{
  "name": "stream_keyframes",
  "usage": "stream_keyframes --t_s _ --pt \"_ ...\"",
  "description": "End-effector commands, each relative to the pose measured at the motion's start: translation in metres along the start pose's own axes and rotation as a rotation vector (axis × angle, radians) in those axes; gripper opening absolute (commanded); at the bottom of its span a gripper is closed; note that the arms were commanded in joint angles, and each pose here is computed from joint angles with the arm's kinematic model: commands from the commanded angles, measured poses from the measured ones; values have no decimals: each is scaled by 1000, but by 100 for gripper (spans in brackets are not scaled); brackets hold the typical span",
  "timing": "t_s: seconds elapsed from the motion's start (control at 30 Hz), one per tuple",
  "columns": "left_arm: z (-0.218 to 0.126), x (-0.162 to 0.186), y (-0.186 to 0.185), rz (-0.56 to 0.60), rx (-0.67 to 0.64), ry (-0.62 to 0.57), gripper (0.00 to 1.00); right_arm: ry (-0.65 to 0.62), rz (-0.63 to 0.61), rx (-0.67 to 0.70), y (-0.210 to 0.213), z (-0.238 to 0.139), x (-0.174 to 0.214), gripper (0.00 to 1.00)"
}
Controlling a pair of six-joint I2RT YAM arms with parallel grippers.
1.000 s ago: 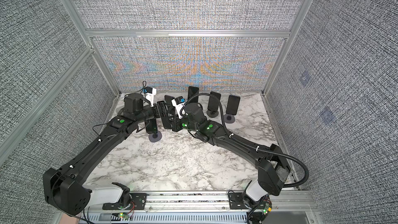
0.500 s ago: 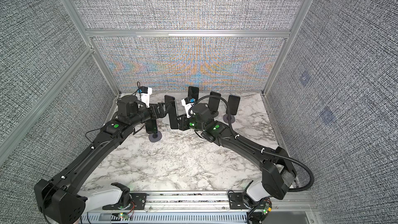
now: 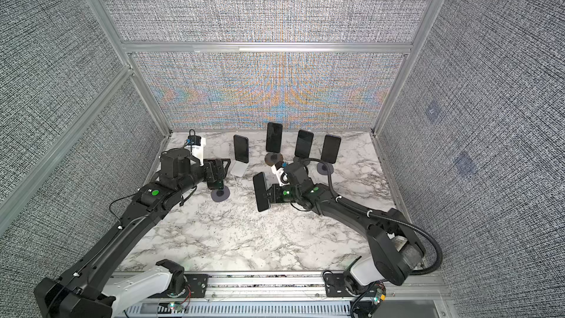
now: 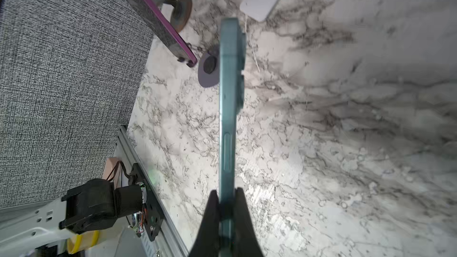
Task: Remove the phone from the phone stand
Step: 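Lift the teal phone off its stand with the right gripper toward the robot, then lower the teal phone flat onto the table and open the right gripper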
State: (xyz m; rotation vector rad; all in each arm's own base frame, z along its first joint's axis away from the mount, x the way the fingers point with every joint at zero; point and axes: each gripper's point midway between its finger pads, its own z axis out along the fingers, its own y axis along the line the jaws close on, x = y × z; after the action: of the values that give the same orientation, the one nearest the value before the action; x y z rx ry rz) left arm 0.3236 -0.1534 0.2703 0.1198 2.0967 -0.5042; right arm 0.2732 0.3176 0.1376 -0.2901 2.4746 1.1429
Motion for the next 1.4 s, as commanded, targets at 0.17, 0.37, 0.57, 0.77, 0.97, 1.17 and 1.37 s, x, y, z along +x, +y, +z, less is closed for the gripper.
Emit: stream_keyframes --t_s 0.17,0.37,0.57,0.77,0.97,1.17,1.37 --pt "0 24 21 -40 -87 48 99 -39 103 -155 28 47 5 0" --pt "-2 32 31 -46 -126 50 99 -65 174 -142 21 74 15 0" --pt "-2 35 35 -38 -147 52 99 -81 210 -146 19 90 16 0" --pt "-1 36 38 -31 -158 48 99 -61 239 -147 16 106 24 0" --pt "-1 38 40 -25 -167 49 99 -50 241 -130 13 115 31 1" --pt "-1 40 43 -23 -175 50 99 -34 240 -102 7 119 38 18" --pt "-2 42 44 -18 -181 51 99 -10 220 -78 5 120 44 29"
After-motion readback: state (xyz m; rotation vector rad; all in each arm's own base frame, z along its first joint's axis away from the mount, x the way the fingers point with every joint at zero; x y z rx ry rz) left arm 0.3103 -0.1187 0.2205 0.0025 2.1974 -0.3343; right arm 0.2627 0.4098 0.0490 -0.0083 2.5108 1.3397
